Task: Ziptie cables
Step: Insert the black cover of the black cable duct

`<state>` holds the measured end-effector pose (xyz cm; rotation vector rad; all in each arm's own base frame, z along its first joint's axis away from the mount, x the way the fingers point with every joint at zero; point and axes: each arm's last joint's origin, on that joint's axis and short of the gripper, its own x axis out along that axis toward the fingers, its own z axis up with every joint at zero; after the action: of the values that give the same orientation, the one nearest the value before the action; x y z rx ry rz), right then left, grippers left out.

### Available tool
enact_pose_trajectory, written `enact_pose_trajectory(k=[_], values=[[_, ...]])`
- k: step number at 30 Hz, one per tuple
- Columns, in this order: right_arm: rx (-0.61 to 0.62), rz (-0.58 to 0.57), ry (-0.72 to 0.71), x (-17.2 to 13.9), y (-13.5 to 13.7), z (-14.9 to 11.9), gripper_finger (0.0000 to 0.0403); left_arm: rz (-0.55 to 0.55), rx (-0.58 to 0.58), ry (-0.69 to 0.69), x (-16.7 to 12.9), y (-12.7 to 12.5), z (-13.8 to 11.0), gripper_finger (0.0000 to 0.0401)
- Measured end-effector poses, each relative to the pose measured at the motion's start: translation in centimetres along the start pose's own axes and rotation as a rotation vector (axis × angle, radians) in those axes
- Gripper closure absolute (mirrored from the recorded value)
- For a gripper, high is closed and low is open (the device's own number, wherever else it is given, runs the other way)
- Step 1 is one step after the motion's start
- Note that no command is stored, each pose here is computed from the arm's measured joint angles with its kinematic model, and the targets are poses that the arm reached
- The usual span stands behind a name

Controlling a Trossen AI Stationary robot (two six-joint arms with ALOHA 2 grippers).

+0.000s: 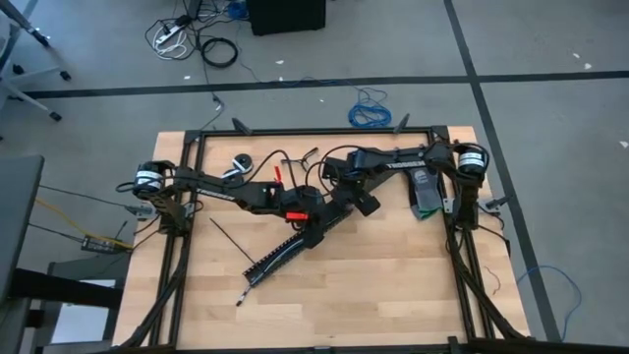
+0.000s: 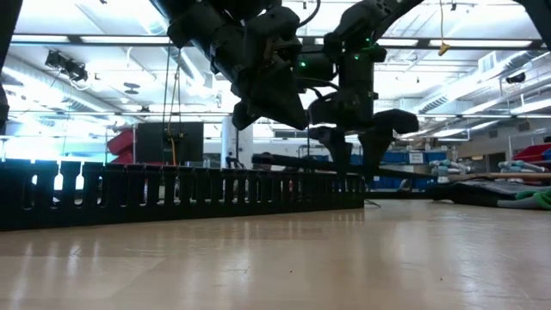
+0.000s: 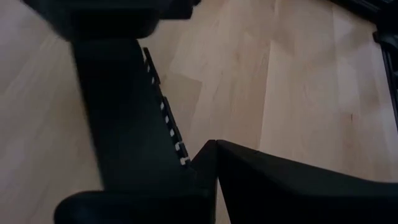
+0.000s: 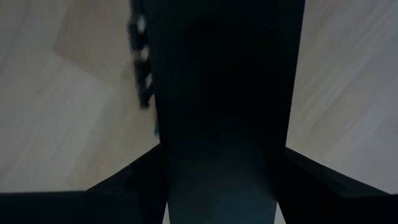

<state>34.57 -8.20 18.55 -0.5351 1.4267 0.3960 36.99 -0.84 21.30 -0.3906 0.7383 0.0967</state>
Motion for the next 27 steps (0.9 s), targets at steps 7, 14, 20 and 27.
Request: enact_pose_trajectory(k=[7, 14, 20, 27], values=[[-0.021, -0.003, -0.014, -0.7, -0.5, 0.4, 0.0174, -0.012, 0.006, 0.025, 0.0, 0.2, -0.1, 0.0401], [-0.027, 0.026, 0.002, -0.7, -0.1, 0.3, 0.0174, -0.025, 0.013, 0.038, -0.1, 0.8, 0.1, 0.0401], [-0.037, 0.043, -0.01, -0.2, 0.2, 0.2, 0.0174, -0.024, 0.007, 0.04, -0.1, 1.2, 0.2, 0.0401], [-0.039, 0.017, 0.002, 0.5, 0.3, 0.0, 0.0174, -0.024, 0.028, 0.032, 0.1, 1.3, 0.2, 0.0401]])
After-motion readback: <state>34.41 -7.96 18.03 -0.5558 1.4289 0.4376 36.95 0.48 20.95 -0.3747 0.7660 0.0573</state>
